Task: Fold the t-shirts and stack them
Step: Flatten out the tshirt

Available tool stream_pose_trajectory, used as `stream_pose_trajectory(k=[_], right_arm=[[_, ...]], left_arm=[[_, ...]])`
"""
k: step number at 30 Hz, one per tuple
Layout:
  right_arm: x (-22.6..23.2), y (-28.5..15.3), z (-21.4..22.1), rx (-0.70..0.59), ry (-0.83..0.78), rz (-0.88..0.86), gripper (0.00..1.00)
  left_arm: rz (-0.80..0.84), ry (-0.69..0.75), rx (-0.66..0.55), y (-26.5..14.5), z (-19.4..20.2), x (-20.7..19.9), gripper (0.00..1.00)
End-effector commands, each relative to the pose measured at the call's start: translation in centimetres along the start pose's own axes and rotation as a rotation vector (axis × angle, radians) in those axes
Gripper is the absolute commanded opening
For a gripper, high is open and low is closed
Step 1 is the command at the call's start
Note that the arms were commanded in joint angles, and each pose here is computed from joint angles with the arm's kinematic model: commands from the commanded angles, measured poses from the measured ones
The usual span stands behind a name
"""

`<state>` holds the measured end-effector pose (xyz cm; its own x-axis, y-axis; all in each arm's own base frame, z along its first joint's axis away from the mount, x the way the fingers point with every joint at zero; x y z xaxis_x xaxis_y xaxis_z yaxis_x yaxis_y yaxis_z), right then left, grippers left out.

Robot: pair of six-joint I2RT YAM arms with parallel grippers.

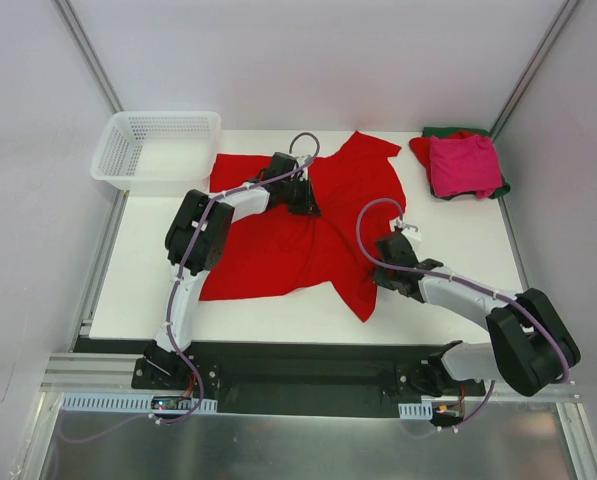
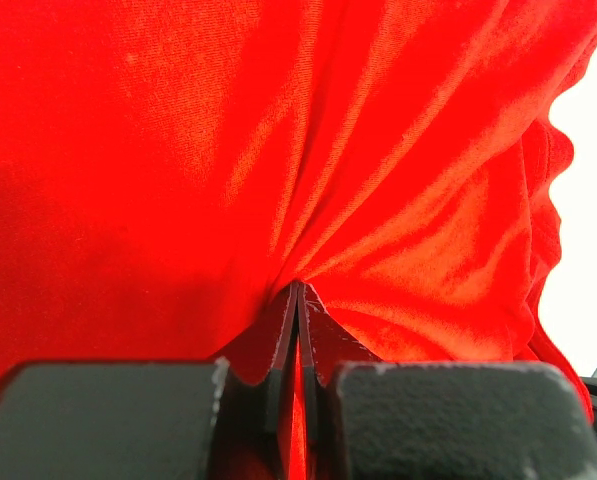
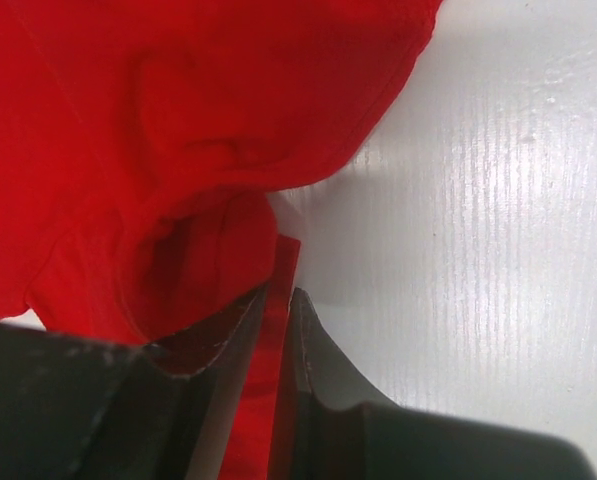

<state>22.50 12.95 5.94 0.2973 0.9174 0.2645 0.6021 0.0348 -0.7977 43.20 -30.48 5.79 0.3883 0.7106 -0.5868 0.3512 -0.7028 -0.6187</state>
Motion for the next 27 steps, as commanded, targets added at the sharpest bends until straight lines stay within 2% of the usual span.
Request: stream_pose_trajectory(k=[1,5,7,9,10,17,22,27], right_arm=[[1.4,-0.1,-0.9,-0.014,0.02,-0.047,0.2],[1.5,0.0,-0.8,-0.007,0.021,-0.05,0.18],[1.6,0.0,-0.8,-0.006,0.023,-0.055,0.13],[1.6,0.0,-0.7,-0.004,0.022,-0.057,0.02],[1.6,0.0,-0.8,-0.005,0.022,-0.057,0.01],[0.4,-0.9,-1.0,-0.033,0.024,-0.011,0.01],[-1.5,-3.1,-2.1,-0.107,0.034,0.064,0.01],[-3.8,-5.4,-1.9,-0.126,0.033,0.125,0.01]], left_arm=[[-0.062,0.007,0.018,-1.4,0.3,0.6,0.0],[-0.062,0.006,0.017,-1.4,0.3,0.7,0.0],[-0.062,0.007,0.018,-1.4,0.3,0.6,0.0],[-0.06,0.009,0.018,-1.4,0.4,0.6,0.0],[-0.062,0.009,0.018,-1.4,0.4,0.6,0.0],[-0.066,0.007,0.017,-1.6,0.4,0.7,0.0],[-0.065,0.005,0.018,-1.6,0.5,0.6,0.0],[-0.058,0.007,0.008,-1.9,0.1,0.2,0.0]])
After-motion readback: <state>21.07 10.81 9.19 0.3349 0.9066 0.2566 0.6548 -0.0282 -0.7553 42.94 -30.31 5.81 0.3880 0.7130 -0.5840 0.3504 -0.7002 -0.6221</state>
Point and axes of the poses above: each gripper's point midway between its finger pads, its own y axis out along the fingers, its own x axis along the line the jaws close on, z = x × y, the point moved 5 cm from there along -y, back along the fingers, and after that the axes turned 5 degrees about y, right-handed, at the moved point
